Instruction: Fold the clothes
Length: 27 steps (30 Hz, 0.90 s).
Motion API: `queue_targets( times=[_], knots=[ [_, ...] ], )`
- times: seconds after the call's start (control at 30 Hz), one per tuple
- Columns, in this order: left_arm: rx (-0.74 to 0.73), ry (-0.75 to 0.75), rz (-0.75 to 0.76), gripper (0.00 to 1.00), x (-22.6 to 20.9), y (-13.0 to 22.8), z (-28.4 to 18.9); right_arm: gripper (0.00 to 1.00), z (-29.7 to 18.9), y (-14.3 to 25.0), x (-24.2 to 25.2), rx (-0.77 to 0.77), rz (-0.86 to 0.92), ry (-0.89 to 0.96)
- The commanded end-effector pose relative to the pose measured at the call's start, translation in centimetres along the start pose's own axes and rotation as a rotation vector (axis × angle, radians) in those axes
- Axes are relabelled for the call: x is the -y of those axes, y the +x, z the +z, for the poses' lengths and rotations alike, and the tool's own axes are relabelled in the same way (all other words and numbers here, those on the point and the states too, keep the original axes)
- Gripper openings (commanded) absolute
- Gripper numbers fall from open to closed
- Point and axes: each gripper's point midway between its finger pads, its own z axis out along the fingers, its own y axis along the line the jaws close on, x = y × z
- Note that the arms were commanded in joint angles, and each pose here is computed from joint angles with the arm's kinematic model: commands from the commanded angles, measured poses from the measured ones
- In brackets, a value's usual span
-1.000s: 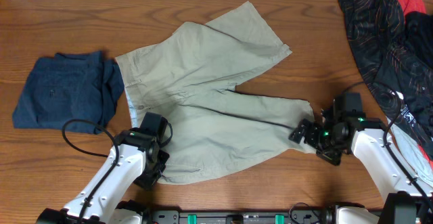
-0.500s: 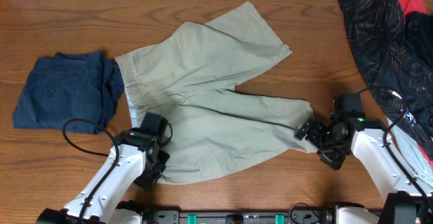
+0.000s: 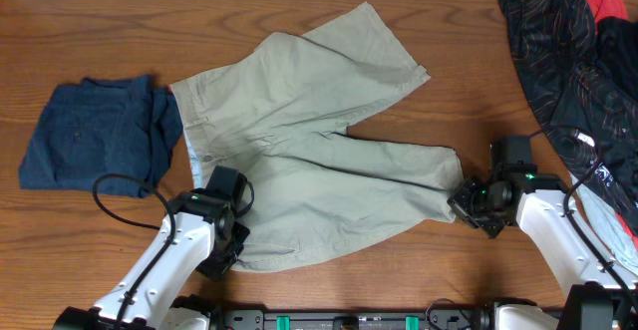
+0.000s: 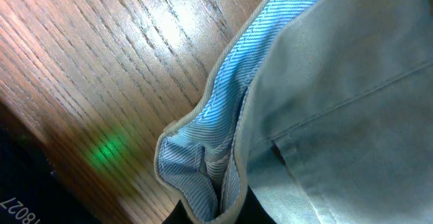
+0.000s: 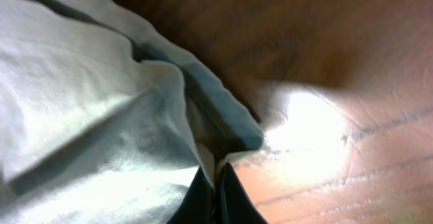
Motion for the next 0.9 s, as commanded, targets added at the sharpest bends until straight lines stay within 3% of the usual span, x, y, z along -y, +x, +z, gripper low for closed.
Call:
queue_targets(
  times=[0.0,0.3,0.5,0.63,0.87],
  knots=[
    [0.02,-0.025,0.024,0.07,-0.7,-0.4,0.1,0.01,0.2,-0.4,0.0,0.028,-0.035,0.007],
    [0.021,-0.024,0.035,0.07,-0.6,-0.4,0.1,0.01,0.0,1.5,1.2,-0.061,-0.004,0.042],
    [-0.003,-0.023,0.098,0.07,-0.7,0.0,0.1,0.01,-2.2,-1.8,1.0,0.061,0.035,-0.032],
    [-0.138,0.055,0.289,0.06,0.5,2.4,-0.5,0.01,-6.4,-4.6,-0.1,0.175,0.012,-0.147],
    [-0.149,0.065,0.395,0.06,0.8,2.5,-3.3,0.01,-13.7,-5.8,-0.3,0.313,-0.091,-0.172]
  ],
)
